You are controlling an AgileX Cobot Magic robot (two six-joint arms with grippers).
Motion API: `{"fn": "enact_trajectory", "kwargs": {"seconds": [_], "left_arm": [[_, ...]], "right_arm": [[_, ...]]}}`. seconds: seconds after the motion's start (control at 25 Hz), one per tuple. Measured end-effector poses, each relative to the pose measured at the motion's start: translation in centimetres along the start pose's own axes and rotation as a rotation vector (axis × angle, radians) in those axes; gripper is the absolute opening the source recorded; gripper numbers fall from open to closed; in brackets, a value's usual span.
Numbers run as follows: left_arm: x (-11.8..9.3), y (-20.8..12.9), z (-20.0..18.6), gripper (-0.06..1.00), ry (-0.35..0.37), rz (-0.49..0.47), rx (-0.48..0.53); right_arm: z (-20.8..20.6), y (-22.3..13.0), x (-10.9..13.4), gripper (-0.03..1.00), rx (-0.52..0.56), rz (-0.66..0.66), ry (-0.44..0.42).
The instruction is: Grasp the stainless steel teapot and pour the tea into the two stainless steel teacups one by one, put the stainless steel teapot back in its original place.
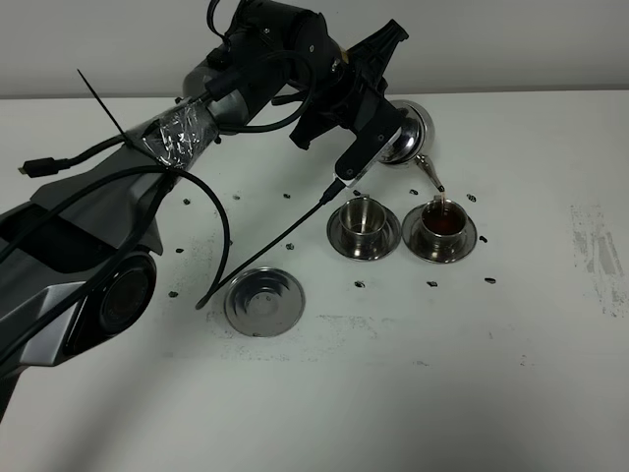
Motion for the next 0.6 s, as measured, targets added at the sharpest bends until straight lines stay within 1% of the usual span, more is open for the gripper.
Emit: {"fn": "enact_trajectory", "kwargs": {"seconds": [0.6], "left_arm": [[0.19,0.24,0.02,0.18,0.008,0.004,0.000]], "right_arm": [[0.00,0.00,0.00,0.58,0.000,0.000,0.000]]}}
Point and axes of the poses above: a point on each arm's last joint axis where the gripper is mounted, z pointing out along that axis toward the gripper, x along the wrist's bending axis when the last joint is at zero, y = z × x, the point moved 1 cm from there along z, pointing out along that axis toward the gripper, and after that the axes turned 1 degree about -z, right-handed, at the moved point
